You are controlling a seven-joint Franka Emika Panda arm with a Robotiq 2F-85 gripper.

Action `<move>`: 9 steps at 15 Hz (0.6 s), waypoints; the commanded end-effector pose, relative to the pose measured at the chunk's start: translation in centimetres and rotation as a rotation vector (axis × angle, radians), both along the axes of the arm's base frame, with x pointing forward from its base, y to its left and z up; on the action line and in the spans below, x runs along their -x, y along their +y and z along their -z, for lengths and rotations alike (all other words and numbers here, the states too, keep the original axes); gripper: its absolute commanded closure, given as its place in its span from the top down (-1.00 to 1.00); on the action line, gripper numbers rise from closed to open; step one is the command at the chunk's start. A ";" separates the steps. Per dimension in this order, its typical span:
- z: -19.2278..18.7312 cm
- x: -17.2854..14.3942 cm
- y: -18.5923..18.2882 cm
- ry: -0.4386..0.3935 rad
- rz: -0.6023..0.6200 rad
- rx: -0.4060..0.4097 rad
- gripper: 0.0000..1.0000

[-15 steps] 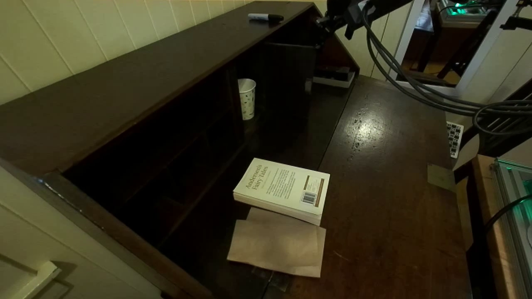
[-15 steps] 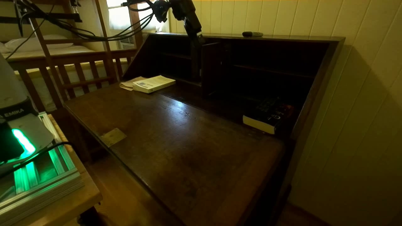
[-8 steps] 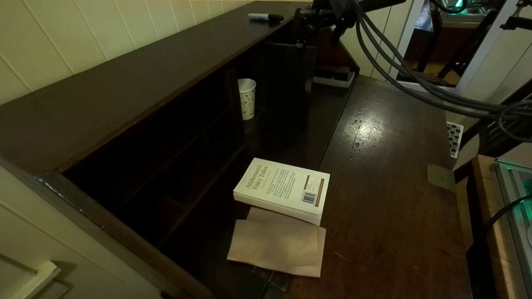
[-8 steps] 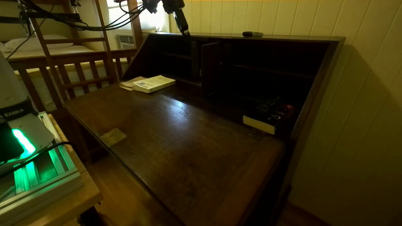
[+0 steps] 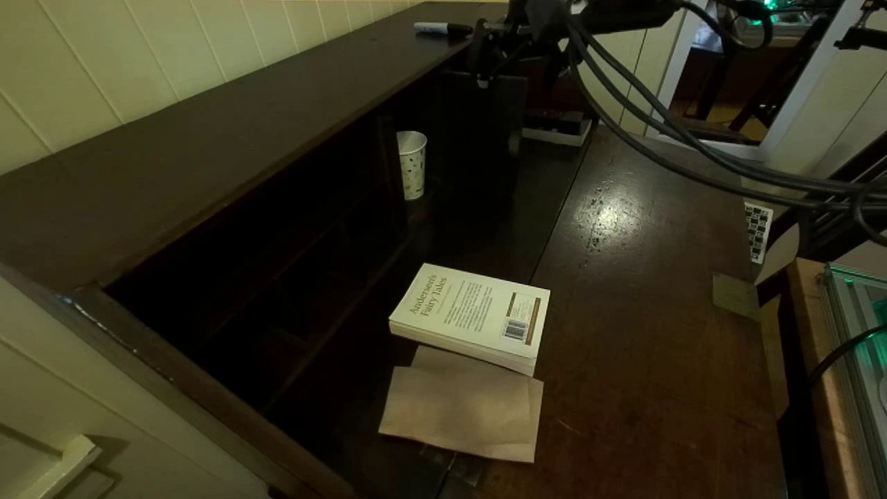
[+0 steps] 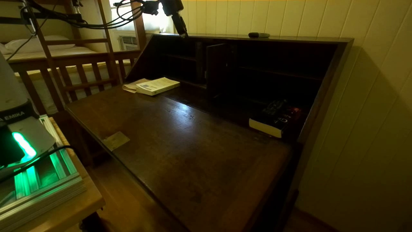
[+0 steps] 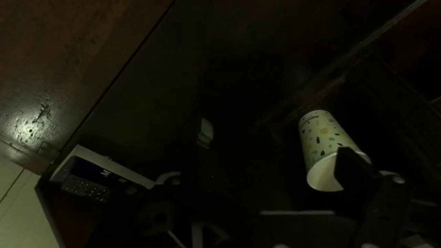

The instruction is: Open the compartment and remove the cup and put it on top of the dresser

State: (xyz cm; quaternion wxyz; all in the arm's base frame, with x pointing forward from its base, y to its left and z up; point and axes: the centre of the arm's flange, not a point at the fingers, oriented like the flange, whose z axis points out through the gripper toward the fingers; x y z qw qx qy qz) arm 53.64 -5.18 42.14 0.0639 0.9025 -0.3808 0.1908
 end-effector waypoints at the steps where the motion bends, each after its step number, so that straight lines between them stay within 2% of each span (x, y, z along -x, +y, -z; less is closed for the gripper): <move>1: 1.9 -0.5 -0.2 -0.060 0.085 -0.017 1.00; 9: 7.0 -2.8 -1.8 -0.166 0.172 0.017 1.00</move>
